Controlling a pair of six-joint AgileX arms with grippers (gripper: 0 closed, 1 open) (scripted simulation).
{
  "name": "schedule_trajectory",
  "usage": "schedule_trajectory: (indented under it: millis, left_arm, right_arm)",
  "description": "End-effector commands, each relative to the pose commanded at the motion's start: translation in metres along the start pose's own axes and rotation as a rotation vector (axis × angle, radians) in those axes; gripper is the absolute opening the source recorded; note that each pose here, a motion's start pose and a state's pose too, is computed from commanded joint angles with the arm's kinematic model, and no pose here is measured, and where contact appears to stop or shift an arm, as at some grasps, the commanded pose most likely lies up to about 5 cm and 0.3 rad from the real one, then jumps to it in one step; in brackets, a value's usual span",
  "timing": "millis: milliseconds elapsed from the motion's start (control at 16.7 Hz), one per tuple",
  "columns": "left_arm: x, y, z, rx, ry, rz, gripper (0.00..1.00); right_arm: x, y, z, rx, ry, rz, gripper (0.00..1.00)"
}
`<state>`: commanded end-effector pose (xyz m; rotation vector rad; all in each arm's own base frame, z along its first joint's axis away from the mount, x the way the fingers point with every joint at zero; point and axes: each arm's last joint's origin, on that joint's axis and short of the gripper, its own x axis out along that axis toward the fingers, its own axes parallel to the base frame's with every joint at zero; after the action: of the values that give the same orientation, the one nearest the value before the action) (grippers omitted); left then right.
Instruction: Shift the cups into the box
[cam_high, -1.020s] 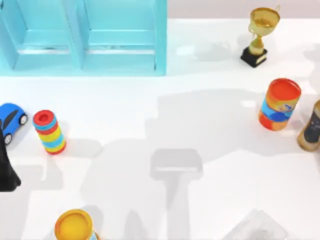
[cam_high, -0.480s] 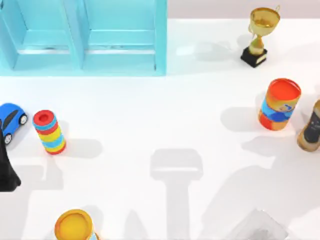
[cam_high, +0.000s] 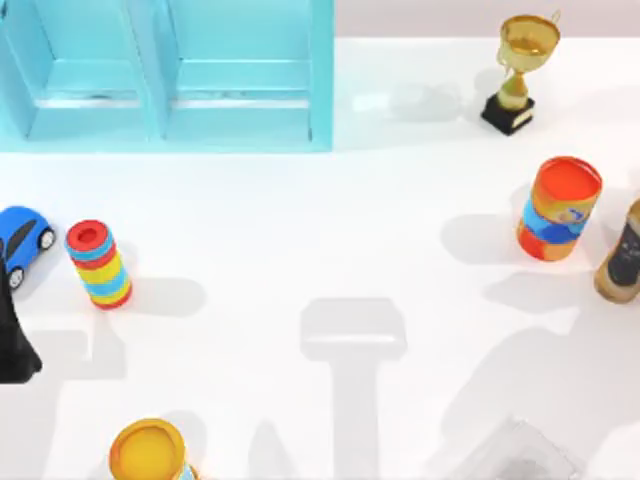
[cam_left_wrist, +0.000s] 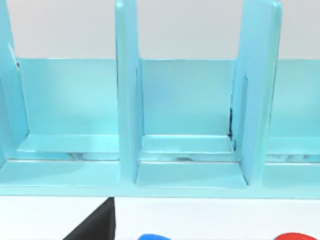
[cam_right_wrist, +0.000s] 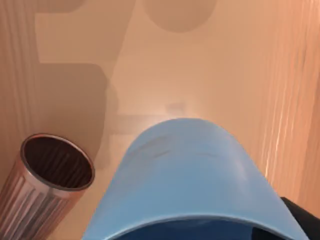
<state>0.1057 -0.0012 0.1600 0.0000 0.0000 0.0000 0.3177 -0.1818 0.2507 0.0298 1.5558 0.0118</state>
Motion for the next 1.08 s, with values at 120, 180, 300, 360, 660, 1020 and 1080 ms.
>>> schedule_trajectory:
  millis: [120,180,300,360,660,1020,1080]
  left_arm:
    - [0.000,0.000,0.000,0.000,0.000,0.000,1.00]
    - [0.000,0.000,0.000,0.000,0.000,0.000,1.00]
    - [0.000,0.000,0.000,0.000,0.000,0.000,1.00]
    - [0.000,0.000,0.000,0.000,0.000,0.000,1.00]
    - [0.000,0.000,0.000,0.000,0.000,0.000,1.00]
    - [0.000,0.000,0.000,0.000,0.000,0.000,1.00]
    - [0.000,0.000,0.000,0.000,0.000,0.000,1.00]
  right_arm:
    - [0.021,0.003,-0.001,0.000,0.002,0.001,0.00]
    - [0.029,0.004,-0.002,-0.001,0.002,0.001,0.00]
    - [0.036,0.005,-0.003,-0.001,0.003,0.000,0.00]
    - [0.037,0.005,-0.003,-0.001,0.003,0.000,0.00]
    - [0.037,0.005,-0.003,-0.001,0.003,0.000,0.23]
    - [0.037,0.005,-0.003,-0.001,0.003,0.000,0.68]
    - [0.037,0.005,-0.003,-0.001,0.003,0.000,0.75]
